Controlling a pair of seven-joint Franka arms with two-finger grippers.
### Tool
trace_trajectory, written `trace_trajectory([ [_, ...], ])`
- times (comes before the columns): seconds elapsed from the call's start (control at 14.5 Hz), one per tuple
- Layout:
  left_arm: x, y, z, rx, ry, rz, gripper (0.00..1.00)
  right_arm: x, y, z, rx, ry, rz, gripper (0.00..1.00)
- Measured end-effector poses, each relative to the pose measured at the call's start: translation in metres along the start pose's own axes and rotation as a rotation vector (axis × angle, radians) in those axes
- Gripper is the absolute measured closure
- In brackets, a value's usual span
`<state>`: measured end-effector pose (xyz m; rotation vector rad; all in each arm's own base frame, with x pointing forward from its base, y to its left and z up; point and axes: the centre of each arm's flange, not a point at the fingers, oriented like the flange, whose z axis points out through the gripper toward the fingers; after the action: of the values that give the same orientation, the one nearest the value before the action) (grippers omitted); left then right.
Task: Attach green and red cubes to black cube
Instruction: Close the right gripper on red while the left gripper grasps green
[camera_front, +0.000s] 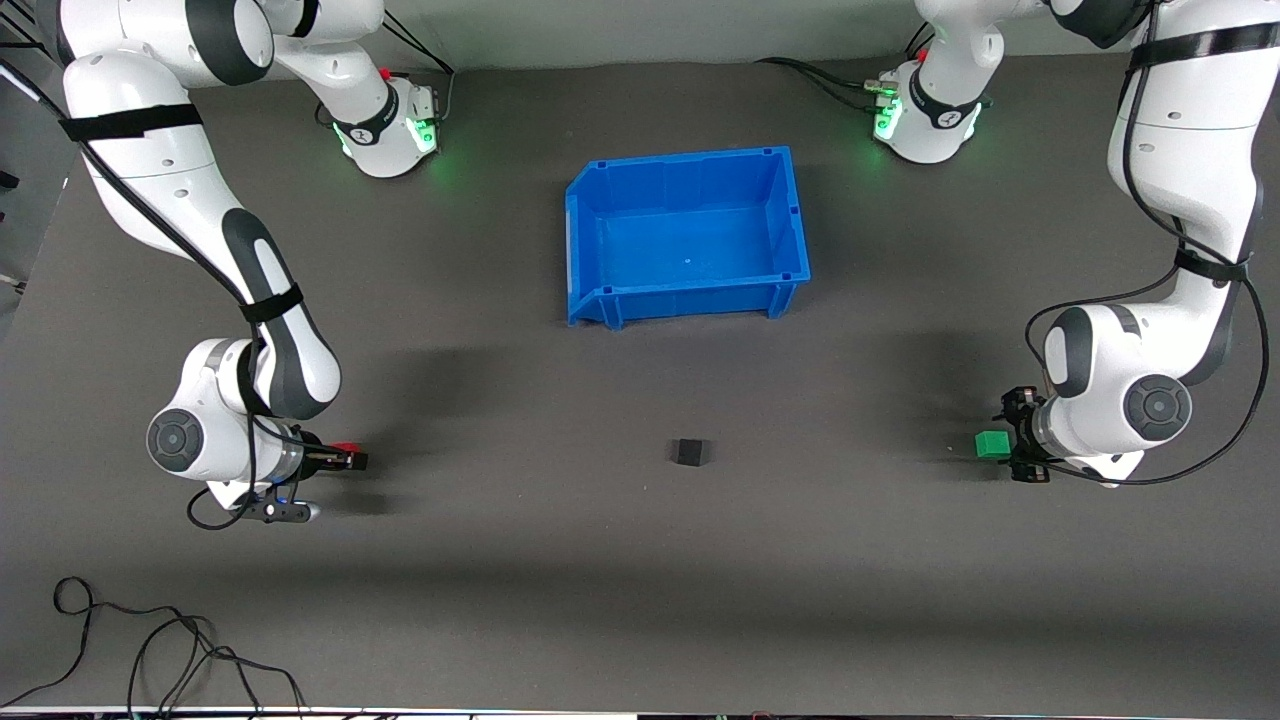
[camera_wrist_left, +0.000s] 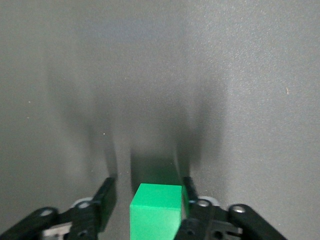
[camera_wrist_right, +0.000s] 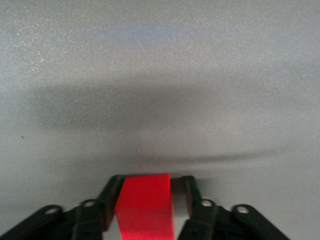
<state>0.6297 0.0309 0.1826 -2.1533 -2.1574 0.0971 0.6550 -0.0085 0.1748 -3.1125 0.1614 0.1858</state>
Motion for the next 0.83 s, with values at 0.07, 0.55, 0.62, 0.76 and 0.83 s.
trace_trajectory([
  [0.07, 0.000, 0.000, 0.000, 0.000, 0.000, 0.004, 0.40, 0.001, 0.000, -0.002, 0.000, 0.003, 0.000, 0.56],
  [0.55, 0.001, 0.005, -0.012, -0.009, 0.002, 0.014, 0.60, 0.004, -0.009, -0.014, 0.060, 0.018, 0.208, 0.60],
  [0.62, 0.002, 0.008, -0.019, -0.006, 0.003, 0.013, 0.60, 0.004, -0.016, -0.016, 0.095, 0.012, 0.289, 0.60],
  [0.76, 0.002, 0.015, -0.035, 0.004, 0.004, 0.013, 0.60, 0.002, -0.037, -0.020, 0.177, -0.011, 0.471, 0.60],
  [0.83, 0.000, 0.018, -0.044, 0.013, 0.004, 0.018, 0.60, 0.001, -0.050, -0.022, 0.208, -0.026, 0.566, 0.60],
])
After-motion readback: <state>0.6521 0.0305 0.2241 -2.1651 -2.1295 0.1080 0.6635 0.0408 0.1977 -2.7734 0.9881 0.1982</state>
